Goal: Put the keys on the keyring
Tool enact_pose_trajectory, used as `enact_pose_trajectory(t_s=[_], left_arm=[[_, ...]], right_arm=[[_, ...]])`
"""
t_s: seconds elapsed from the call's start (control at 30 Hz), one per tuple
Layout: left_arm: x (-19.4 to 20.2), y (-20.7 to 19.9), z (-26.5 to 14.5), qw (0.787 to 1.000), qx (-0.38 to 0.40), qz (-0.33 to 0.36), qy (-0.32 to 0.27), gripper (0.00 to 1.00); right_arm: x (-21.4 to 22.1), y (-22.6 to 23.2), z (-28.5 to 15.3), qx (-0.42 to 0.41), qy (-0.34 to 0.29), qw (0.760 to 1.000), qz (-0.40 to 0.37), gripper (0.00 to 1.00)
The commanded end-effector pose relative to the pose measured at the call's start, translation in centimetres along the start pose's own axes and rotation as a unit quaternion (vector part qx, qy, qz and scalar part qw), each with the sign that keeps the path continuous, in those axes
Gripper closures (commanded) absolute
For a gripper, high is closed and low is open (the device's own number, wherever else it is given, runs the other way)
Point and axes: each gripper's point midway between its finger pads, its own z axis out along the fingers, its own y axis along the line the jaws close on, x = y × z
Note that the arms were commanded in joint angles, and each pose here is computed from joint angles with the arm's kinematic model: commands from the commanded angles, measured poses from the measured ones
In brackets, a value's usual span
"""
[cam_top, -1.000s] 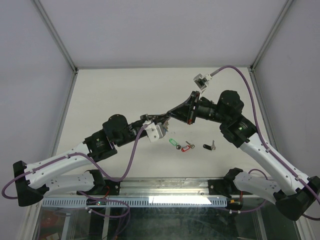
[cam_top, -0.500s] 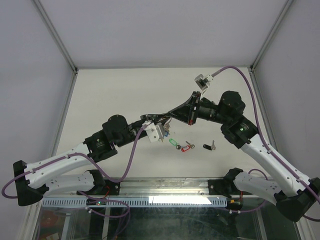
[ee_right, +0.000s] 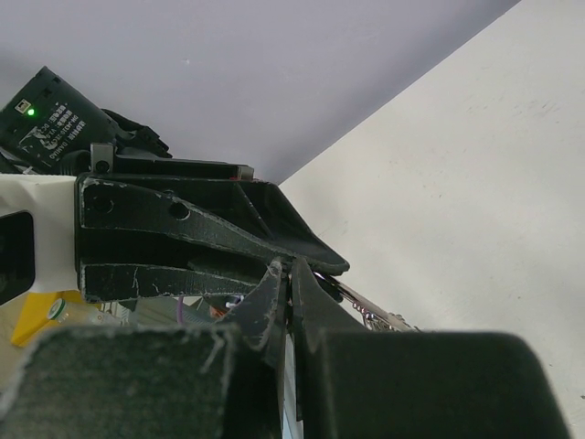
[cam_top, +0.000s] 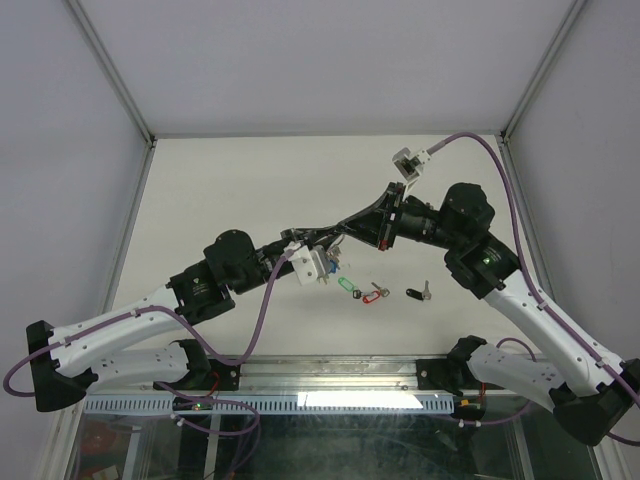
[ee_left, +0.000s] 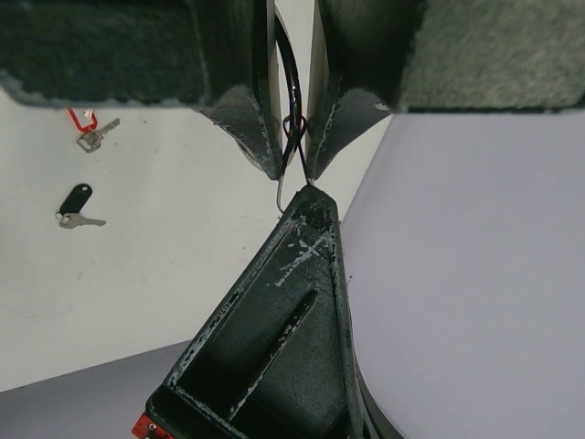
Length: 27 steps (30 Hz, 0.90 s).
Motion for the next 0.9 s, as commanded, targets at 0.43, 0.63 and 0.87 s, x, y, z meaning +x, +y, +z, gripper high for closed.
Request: enact_pose_trajectory(t_s=[0.43, 0.63, 0.87], left_arm=[[-2.4, 2.0, -0.4, 0.999, -0.024, 0.036, -0.023, 1.0], [-1.7, 2.0, -0.3, 0.998, -0.015, 0.059, -0.003, 1.0], [-0.2, 1.2, 0.2, 0.997, 0.012, 0.073, 0.037, 1.0]], right_arm=[[-4.7, 2.2, -1.8, 0.009, -0.091, 0.994, -0.054, 0.62], [-5.1, 0.6, -2.5, 0.062, -0.114, 0.99, -0.056, 0.59], [-4.1, -4.0, -4.1, 0.195, -0.092, 0.976, -0.035, 0.59]])
